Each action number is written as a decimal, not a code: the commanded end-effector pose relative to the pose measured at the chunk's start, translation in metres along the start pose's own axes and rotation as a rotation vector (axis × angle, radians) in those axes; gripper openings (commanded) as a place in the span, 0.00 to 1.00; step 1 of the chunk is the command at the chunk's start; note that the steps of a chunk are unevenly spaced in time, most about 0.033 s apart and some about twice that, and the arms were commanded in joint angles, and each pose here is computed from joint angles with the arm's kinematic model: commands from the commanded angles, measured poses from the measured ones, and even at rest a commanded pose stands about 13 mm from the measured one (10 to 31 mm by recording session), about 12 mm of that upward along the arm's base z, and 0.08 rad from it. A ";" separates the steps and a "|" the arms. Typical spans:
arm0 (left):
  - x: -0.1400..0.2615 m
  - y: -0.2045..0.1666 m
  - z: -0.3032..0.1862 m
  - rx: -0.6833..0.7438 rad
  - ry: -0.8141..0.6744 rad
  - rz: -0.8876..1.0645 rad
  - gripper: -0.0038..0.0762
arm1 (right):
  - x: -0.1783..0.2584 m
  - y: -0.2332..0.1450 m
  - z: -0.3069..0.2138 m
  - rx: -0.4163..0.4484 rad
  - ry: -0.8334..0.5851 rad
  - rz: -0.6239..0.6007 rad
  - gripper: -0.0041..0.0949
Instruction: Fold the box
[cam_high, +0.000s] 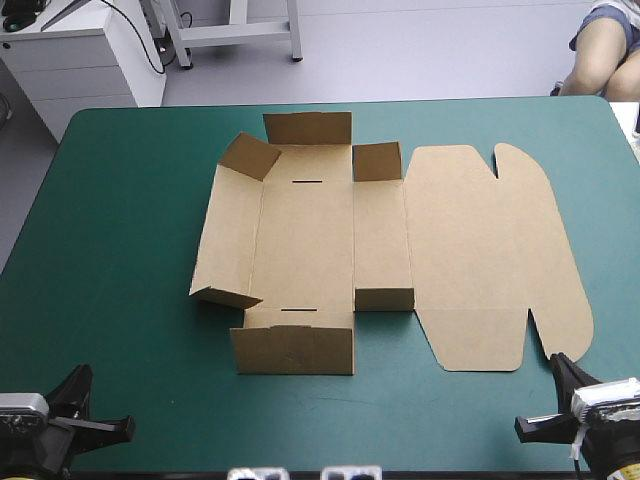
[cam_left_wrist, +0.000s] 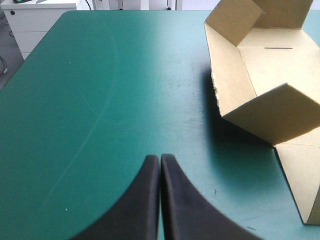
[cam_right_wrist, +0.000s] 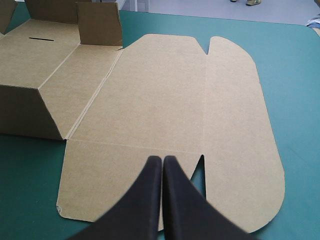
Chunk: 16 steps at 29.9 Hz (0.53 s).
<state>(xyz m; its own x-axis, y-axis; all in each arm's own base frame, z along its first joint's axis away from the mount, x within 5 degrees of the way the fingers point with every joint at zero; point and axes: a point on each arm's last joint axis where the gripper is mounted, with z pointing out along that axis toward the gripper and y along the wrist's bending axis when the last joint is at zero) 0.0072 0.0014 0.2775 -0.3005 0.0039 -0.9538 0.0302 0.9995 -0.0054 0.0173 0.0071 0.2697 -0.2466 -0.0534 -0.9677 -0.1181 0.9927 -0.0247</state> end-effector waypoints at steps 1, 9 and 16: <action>-0.013 0.000 -0.007 0.006 -0.110 -0.003 0.04 | -0.015 0.000 -0.007 0.002 -0.109 -0.003 0.04; -0.013 0.000 -0.007 0.004 -0.110 -0.008 0.04 | -0.015 0.000 -0.007 0.002 -0.109 -0.003 0.04; -0.015 0.000 -0.007 0.006 -0.132 -0.009 0.04 | -0.015 0.000 -0.007 0.002 -0.109 -0.003 0.04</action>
<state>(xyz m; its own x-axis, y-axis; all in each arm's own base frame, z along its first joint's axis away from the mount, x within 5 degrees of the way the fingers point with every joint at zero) 0.0072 0.0014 0.2776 -0.2994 0.0004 -0.9541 0.0284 0.9996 -0.0085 0.0173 0.0071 0.2697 -0.2466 -0.0534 -0.9677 -0.1181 0.9927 -0.0247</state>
